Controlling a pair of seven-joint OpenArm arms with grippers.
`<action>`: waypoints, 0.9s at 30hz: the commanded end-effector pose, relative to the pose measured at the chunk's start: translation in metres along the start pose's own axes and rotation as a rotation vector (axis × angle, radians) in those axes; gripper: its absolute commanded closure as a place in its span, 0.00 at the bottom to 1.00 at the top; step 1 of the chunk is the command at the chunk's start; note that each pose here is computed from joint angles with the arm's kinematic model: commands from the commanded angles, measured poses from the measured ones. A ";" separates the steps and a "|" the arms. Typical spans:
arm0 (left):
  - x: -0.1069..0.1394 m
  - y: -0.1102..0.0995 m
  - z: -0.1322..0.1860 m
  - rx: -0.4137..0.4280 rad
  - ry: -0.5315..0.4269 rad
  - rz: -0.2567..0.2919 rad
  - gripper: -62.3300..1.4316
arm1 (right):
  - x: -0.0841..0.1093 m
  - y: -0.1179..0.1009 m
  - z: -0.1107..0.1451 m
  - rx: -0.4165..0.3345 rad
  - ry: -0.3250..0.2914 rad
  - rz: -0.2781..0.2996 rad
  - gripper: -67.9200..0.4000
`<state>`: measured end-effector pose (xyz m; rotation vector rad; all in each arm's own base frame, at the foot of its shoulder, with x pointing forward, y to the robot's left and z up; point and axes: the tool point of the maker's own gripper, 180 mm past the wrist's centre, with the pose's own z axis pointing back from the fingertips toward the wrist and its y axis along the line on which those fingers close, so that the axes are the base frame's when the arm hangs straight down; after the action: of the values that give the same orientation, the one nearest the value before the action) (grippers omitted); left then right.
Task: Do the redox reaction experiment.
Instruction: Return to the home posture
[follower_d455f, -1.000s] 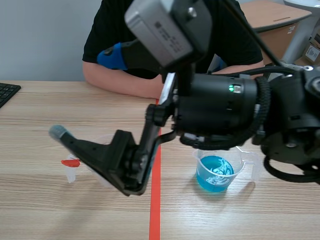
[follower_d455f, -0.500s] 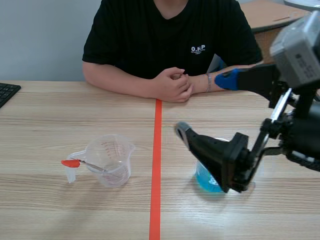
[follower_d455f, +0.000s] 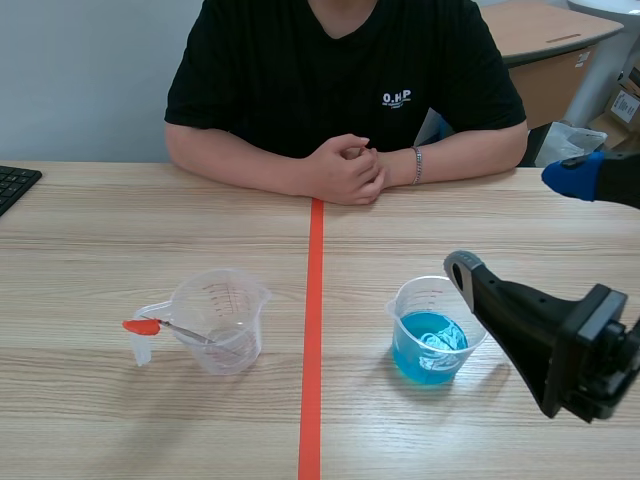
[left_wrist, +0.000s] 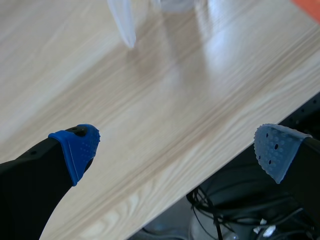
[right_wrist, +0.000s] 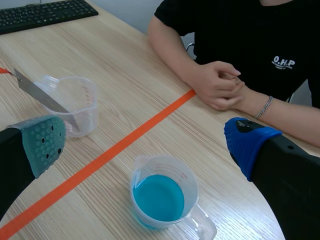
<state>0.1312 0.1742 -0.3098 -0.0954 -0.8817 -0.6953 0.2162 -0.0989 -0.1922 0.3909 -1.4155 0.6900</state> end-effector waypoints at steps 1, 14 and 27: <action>0.019 0.001 0.000 -0.001 -0.054 -0.003 0.00 | 0.011 -0.001 0.002 -0.023 -0.037 -0.006 0.00; 0.096 0.022 -0.012 0.025 -0.213 -0.078 0.00 | 0.006 0.001 0.018 -0.075 0.004 -0.021 0.00; 0.150 0.042 -0.014 0.044 -0.388 -0.031 0.00 | 0.003 -0.002 0.017 -0.092 0.022 -0.016 0.00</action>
<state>0.2286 0.1298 -0.2105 -0.1606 -1.2333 -0.7098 0.2023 -0.1169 -0.1966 0.3052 -1.3824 0.5960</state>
